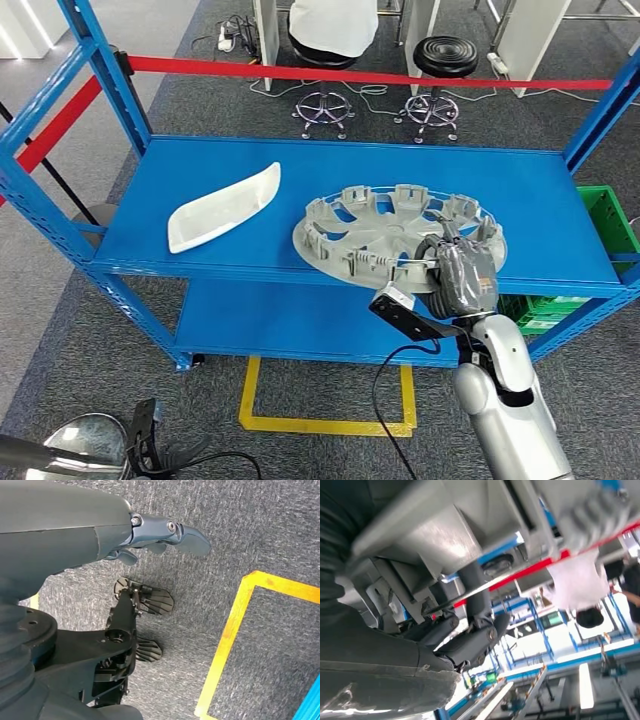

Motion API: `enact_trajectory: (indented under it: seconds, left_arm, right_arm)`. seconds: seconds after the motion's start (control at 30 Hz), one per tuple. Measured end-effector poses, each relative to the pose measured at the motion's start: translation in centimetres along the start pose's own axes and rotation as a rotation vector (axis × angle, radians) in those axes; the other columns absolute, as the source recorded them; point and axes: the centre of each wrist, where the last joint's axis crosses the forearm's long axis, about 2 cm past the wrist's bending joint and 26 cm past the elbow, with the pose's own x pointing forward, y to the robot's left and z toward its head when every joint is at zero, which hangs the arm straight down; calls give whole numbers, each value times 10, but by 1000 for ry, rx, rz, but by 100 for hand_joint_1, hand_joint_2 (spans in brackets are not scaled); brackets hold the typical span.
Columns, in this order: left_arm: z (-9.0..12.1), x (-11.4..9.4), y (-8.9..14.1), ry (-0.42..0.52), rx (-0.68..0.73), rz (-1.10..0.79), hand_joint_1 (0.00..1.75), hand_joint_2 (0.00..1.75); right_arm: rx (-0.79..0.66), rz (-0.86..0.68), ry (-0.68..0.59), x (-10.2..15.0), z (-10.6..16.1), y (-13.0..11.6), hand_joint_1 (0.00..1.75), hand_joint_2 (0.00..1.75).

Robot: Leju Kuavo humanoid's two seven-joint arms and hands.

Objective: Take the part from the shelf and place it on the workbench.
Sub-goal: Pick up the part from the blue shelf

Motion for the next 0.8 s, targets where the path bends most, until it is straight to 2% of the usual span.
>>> enact_trajectory:
  seconds: [0.03, 0.07, 0.3, 0.8]
  left_arm:
    - [0, 1, -1, 1, -2, -2, 0, 175]
    - [0, 2, -1, 1, -4, -4, 0, 175]
    - [-1, 4, -3, -1, -9, -11, 0, 175]
    - [-1, 4, -4, -8, -11, -13, 0, 175]
  right_arm:
    - [29, 6, 4, -1, -1, 3, 140, 175]
    - [59, 11, 8, -3, -2, 6, 175, 175]
    - [160, 18, 13, -9, -3, 28, 175, 175]
    - [167, 24, 10, -9, -2, 37, 175, 175]
